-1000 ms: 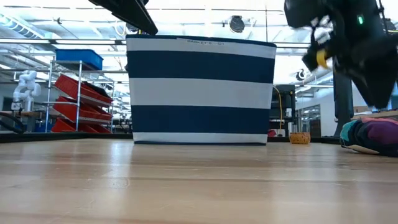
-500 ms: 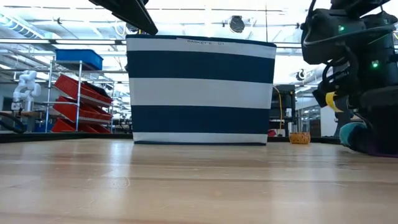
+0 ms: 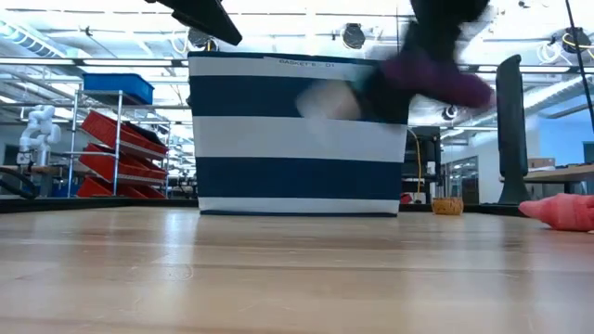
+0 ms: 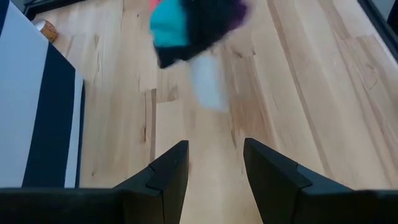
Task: Sort clothes
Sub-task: Put the multicolored sock into the blue bin
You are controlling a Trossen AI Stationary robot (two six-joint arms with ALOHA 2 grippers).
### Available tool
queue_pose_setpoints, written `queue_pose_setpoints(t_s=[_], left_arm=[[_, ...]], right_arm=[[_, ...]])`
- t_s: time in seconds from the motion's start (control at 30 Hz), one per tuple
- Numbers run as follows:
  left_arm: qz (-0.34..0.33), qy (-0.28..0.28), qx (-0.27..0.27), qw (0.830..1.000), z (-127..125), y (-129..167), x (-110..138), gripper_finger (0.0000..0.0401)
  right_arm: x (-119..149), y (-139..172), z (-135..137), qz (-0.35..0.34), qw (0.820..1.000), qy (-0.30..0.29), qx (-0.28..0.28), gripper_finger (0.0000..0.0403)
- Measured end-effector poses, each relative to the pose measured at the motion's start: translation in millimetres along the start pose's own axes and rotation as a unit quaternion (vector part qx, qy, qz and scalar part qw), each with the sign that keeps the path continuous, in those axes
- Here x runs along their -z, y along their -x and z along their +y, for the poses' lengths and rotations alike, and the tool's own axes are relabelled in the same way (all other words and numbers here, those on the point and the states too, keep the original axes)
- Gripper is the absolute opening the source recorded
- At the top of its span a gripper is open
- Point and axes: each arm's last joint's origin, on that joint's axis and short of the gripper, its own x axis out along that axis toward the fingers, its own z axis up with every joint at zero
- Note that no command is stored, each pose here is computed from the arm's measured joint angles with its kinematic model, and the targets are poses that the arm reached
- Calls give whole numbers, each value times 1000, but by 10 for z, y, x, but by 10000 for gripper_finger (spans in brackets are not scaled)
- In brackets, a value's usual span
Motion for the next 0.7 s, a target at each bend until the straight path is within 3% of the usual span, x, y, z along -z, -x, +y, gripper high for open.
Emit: queue_pose_setpoints(t_s=[0.13,0.27,0.47,0.7], left_arm=[[-5,2,0,1000,-1,0,-9,164],[-5,1,1,1000,-1,0,-9,164],[-5,1,1,1000,-1,0,-10,164],[-4,1,0,1000,0,0,-9,164]], right_arm=[[-378,245,306,-154,977,123,-74,6],[-671,506,411,-257,944,190,-77,6],[-984,788,314,-319,922,215,-35,6],[-1285,926,-123,-351,918,184,22,6]])
